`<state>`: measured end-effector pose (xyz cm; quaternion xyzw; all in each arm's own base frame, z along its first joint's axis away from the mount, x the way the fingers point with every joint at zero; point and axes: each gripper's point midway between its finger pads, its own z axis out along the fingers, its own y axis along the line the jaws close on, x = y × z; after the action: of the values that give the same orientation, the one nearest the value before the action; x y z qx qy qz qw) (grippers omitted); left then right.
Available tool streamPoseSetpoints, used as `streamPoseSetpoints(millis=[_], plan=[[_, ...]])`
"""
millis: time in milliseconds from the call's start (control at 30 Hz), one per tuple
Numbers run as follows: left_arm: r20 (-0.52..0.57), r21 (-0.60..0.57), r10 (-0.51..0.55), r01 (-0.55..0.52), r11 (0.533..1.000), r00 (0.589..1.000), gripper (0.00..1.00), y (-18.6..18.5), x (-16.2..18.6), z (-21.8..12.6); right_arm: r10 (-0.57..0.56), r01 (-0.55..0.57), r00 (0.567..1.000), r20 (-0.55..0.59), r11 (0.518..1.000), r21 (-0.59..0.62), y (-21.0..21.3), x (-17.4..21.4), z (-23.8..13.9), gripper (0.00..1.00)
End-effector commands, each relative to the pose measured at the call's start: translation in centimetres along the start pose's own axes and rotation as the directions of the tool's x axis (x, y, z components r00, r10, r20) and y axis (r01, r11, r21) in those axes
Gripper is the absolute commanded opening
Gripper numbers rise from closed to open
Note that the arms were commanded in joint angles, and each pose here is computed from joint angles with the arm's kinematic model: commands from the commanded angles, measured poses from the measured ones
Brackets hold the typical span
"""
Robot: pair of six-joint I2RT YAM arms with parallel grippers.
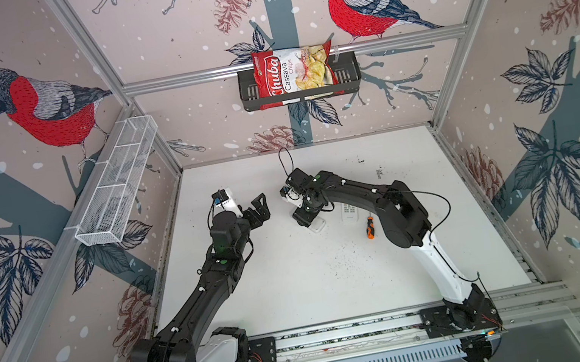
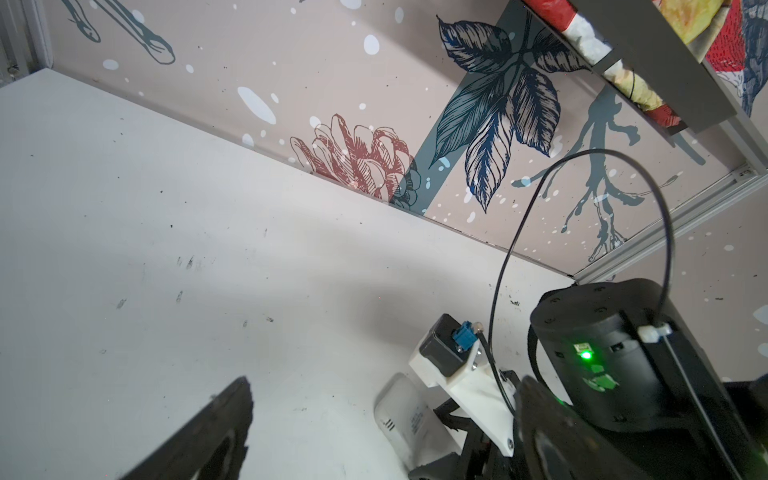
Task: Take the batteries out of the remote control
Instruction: 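Lower the remote face down with the right gripper while the left gripper withdraws, then open the right gripper and lift away while the left gripper moves over the remote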
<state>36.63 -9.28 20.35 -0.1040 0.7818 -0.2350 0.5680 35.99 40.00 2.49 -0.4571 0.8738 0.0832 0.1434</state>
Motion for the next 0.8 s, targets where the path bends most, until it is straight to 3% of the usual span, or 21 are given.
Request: streamPoseSetpoints(millis=[0, 200, 500, 767], plan=[[0.016, 0.011, 0.002, -0.002, 1.000, 1.000, 0.98, -0.1, -0.1, 0.0, -0.019, 0.019, 1.000, -0.019, 1.000, -0.016, 0.6, 0.6, 0.4, 0.74], [0.011, 0.014, 0.019, -0.019, 1.000, 1.000, 0.98, -0.2, -0.1, -0.4, -0.027, 0.027, 1.000, -0.010, 0.999, 0.043, 0.3, 1.8, -0.4, 0.85], [-0.031, 0.033, 0.073, -0.072, 0.997, 0.997, 0.98, -0.7, 0.3, 0.4, 0.054, -0.047, 0.998, -0.041, 0.986, 0.157, -3.2, 4.7, -0.4, 0.85], [-0.158, 0.100, 0.141, -0.127, 0.987, 0.977, 0.96, -2.6, 3.0, 3.2, 0.094, -0.093, 0.996, 0.002, 0.980, 0.174, -5.4, 5.2, -2.5, 0.85]])
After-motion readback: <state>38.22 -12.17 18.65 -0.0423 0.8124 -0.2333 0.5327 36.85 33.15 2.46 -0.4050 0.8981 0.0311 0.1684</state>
